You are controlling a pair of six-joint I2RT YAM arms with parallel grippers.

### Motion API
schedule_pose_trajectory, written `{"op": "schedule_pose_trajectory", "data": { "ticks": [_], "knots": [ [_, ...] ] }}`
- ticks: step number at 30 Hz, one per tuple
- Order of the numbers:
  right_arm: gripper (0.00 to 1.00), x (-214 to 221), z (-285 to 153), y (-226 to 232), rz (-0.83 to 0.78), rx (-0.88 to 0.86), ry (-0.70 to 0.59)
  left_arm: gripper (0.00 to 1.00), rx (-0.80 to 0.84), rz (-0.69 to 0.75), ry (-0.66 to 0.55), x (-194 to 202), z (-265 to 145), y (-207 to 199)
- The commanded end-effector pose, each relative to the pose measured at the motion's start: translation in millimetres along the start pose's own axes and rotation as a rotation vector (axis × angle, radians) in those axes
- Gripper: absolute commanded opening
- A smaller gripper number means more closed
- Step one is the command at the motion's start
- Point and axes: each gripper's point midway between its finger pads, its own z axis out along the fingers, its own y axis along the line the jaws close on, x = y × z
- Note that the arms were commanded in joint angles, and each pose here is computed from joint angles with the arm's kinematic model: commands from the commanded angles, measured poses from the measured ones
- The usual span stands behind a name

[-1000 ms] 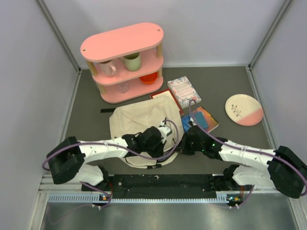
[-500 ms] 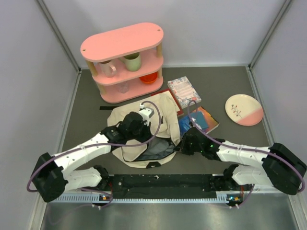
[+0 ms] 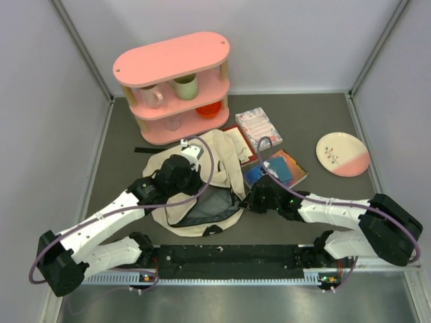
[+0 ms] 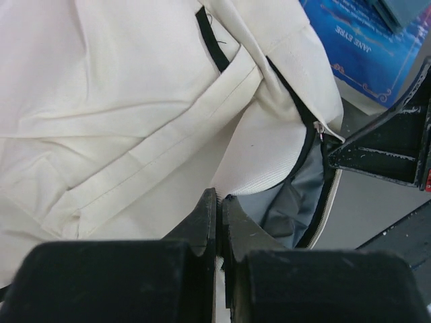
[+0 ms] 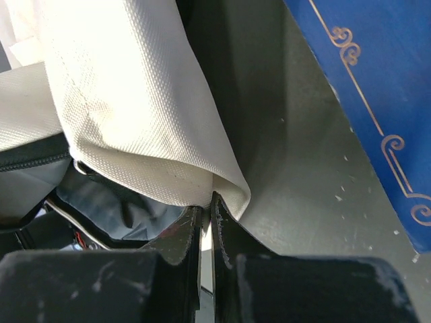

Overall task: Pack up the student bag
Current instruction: Unzip the student bag at the center of the board.

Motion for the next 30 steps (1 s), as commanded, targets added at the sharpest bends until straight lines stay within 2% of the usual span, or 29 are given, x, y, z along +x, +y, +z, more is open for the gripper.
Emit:
{"op": "schedule_pose_trajectory", "data": {
  "ticks": [1,3,6,10,14,16,17,18,19,20,22,23,25,28,30],
  "knots": [
    [0.00,6,7,-32,-0.046,0.133,0.018,0.00,-0.123,-0.031,-0.240,-63,-33,25],
    [0.00,9,10,-30,-0.045,0.124,0.030,0.00,-0.208,-0.041,-0.224,-60,-37,40],
    [0.00,6,13,-24,-0.051,0.114,0.029,0.00,-0.250,-0.030,-0.219,-56,-41,49],
    [0.00,2,14,-13,-0.064,0.078,0.019,0.00,-0.172,0.002,-0.232,-58,-43,38],
    [0.00,-2,16,1,-0.081,0.035,0.020,0.00,-0.169,0.020,-0.198,-58,-37,36],
    [0.00,3,20,8,-0.091,0.015,0.060,0.00,-0.113,0.048,-0.166,-57,-33,26],
    [0.05,4,20,16,-0.091,-0.010,0.077,0.00,-0.103,0.052,-0.128,-52,-25,24],
    [0.13,5,21,19,-0.094,-0.021,0.083,0.09,-0.095,0.055,-0.106,-49,-23,22],
    [0.24,3,18,22,-0.094,-0.026,0.081,0.23,-0.089,0.055,-0.067,-44,-21,20],
    [0.42,-1,15,23,-0.098,-0.030,0.059,0.36,-0.082,0.052,-0.057,-43,-20,19],
    [0.64,-11,-1,23,-0.104,-0.014,0.009,0.58,-0.078,0.056,-0.065,-46,-22,18],
    [0.77,-26,-8,22,-0.115,0.013,-0.062,0.64,-0.085,0.053,-0.078,-48,-24,19],
    [0.80,-40,-24,15,-0.126,0.072,-0.116,0.71,-0.073,0.046,-0.121,-56,-31,16],
    [0.85,-76,-55,16,-0.133,0.086,-0.279,0.81,-0.024,0.044,-0.191,-71,-40,7],
    [0.86,-89,-72,13,-0.121,0.082,-0.333,0.82,0.020,0.050,-0.216,-78,-44,-2]
  ]
}}
